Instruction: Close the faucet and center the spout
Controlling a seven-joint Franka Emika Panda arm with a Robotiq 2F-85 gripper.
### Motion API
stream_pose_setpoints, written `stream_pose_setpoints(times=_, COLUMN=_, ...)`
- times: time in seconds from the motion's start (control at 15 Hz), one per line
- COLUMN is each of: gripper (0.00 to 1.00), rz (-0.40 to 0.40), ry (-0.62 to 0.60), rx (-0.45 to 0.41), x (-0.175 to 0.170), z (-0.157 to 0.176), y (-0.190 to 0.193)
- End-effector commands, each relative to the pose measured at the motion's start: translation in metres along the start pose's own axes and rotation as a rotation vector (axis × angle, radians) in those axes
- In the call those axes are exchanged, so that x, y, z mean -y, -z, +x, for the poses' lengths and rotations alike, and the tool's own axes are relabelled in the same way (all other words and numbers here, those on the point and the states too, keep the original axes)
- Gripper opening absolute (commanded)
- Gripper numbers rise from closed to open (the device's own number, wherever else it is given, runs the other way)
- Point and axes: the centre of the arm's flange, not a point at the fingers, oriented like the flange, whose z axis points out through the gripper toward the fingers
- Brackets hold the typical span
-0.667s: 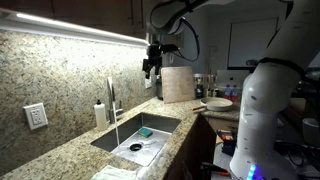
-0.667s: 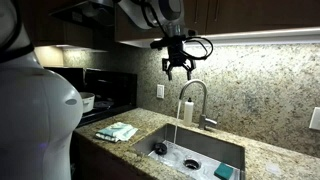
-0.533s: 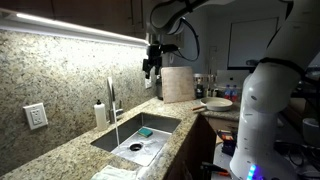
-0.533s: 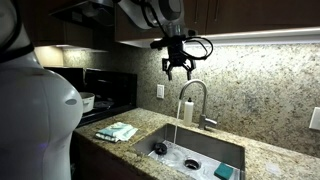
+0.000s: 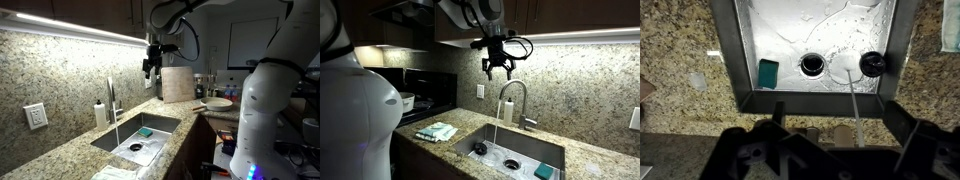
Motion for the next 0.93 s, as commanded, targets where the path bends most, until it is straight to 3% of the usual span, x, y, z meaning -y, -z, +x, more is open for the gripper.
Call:
stream_pose_setpoints(times=0.0, gripper=1.00, rz=-0.007, ry=-0.003, rx=0.008, x=-0.001, z=0.000, y=-0.005)
stream_pose_setpoints(times=0.33, gripper=1.00, rz=-0.028, ry=-0.076, rx=0.047, x=-0.034, z=0.002, y=-0.052)
stream_pose_setpoints(times=0.4, gripper=1.00, rz=-0.052, ry=-0.108, rx=0.050, x=-0.046, z=0.005, y=-0.063)
stream_pose_setpoints(times=0.87, gripper=1.00, rz=-0.033, ry=-0.334, rx=0.033, x=-0.159, z=0.026, y=-0.125)
